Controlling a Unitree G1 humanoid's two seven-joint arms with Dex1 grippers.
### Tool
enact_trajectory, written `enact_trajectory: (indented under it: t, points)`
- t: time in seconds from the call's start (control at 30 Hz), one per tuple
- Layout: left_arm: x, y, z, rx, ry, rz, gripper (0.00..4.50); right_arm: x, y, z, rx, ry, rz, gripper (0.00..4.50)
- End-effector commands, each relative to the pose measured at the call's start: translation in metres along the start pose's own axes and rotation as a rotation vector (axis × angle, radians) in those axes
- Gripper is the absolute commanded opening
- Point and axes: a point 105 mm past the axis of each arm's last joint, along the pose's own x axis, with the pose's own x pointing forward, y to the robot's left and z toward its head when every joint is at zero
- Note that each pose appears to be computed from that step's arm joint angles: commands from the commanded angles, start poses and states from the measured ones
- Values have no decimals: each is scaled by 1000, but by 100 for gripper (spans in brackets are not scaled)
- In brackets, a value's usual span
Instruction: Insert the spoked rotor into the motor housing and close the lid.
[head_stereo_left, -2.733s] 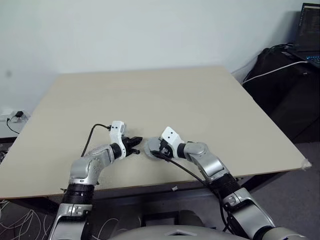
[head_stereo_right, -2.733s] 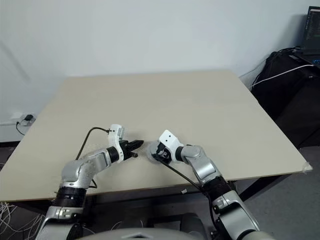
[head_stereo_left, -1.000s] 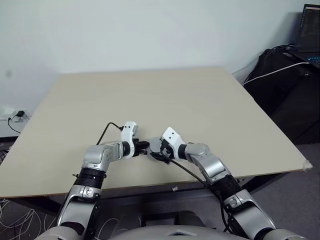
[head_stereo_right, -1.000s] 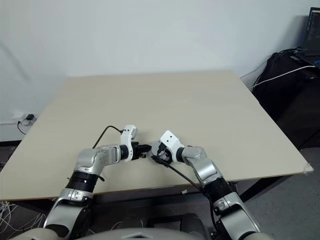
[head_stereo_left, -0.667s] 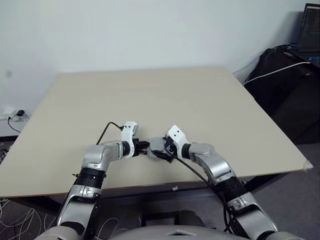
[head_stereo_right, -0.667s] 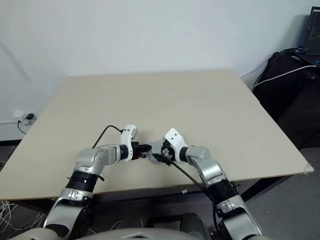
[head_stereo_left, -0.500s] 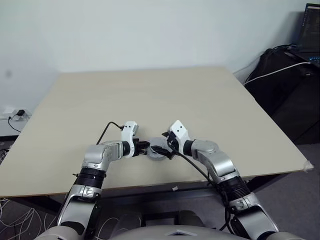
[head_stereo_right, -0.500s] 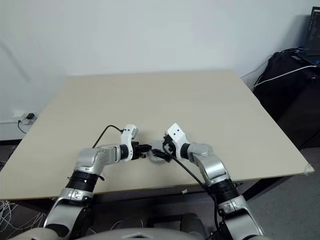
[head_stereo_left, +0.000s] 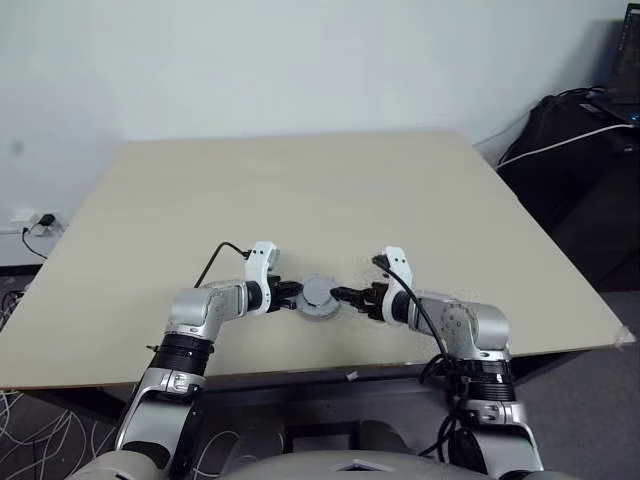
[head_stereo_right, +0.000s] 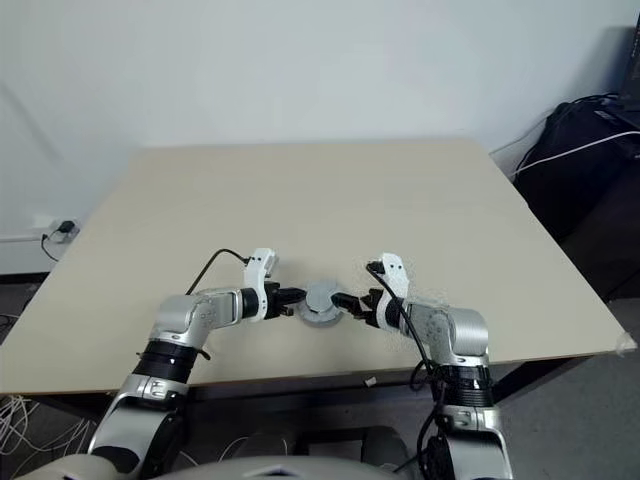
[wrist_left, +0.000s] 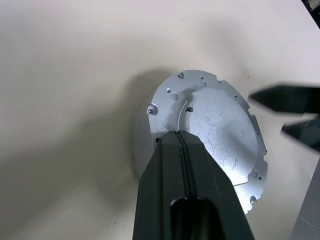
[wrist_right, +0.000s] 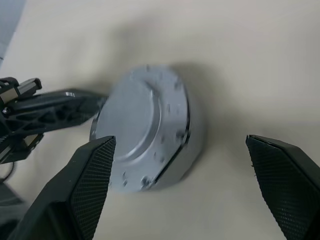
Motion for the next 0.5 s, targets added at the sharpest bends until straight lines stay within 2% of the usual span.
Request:
enact_trajectory:
  t: [0.03, 0.5]
  points:
    - [8, -2, -18, 2, 78, -3, 0, -1, 14, 8, 54, -16, 58, 447]
    - [8, -4, -18, 5, 82, -15, 0, 11, 11, 4, 185, 0, 49, 447]
